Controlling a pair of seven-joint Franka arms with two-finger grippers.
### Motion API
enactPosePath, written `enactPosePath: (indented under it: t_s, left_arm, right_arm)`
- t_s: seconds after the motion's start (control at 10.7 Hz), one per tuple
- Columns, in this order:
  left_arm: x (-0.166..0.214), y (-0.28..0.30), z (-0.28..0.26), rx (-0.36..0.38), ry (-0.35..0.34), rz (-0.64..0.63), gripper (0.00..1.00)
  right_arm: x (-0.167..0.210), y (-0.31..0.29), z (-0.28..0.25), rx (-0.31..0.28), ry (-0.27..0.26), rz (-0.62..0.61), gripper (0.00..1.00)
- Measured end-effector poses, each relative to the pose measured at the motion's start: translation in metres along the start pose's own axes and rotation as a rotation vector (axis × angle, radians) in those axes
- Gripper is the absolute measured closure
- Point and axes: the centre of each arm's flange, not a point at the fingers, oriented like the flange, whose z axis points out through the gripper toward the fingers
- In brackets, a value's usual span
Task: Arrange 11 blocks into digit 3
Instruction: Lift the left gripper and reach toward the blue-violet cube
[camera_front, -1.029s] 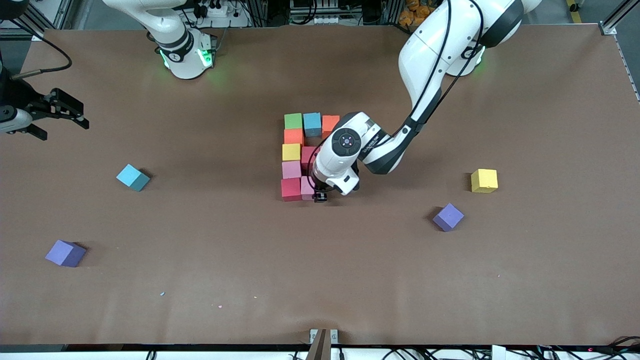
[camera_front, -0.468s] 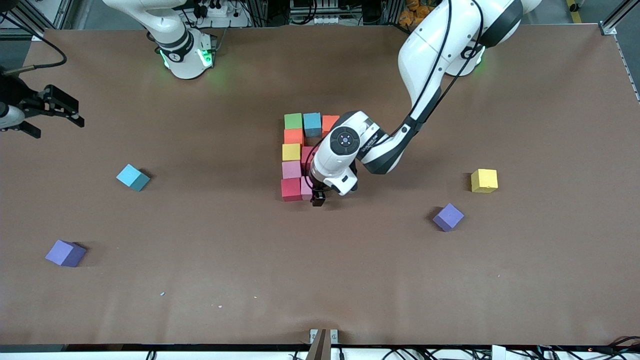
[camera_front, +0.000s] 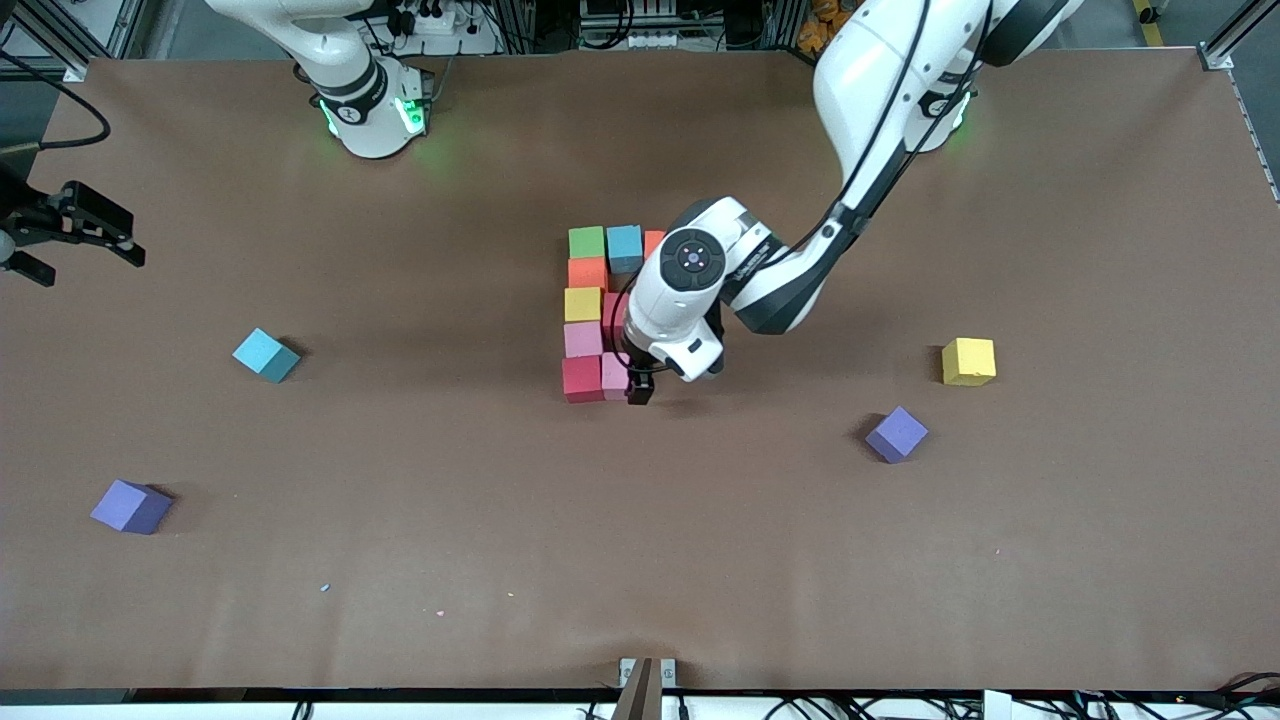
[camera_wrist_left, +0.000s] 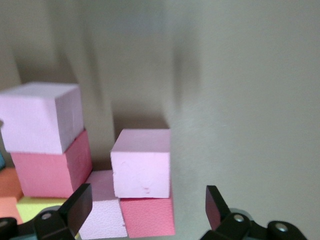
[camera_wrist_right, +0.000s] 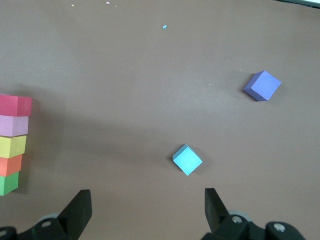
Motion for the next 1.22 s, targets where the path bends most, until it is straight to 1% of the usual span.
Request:
enactPosePath:
  t_s: [0.19,0.28,0.47,0.84,1.12,1.22]
  left_arm:
    - [0.029,0.023,-0.036,-0.012,0.017,0.122,0.0]
    - [0.05,0.034,-0.051,0.002,0.037,0.2,0.0]
    - [0.102,0.055,-0.065,0.063,0.074,0.342,0.0]
    - [0.209,0.092,-0.077,0.134,0.081,0.526,0.0]
    - [0.287,0.112,-0.087,0.152,0.074,0.64,0.0]
    - [0.309,0.115,-0.087,0.16,0.077,0.661,0.0]
  right_arm:
    - [-0.001,0.0,-0.002,-0.001,-0.004,0.002,0.0]
    - [-0.001,0.0,-0.001,0.0,-0.011,0.003,0.0]
    - [0.0,0.001,0.001,-0.001,-0.015,0.008,0.0]
    - [0.0,0.003,0.0,-0.013,-0.015,0.012,0.0]
    - [0.0,0.003,-0.001,-0.017,-0.017,0.012,0.0]
    - [0.0,0.003,-0.001,-0.018,-0.017,0.012,0.0]
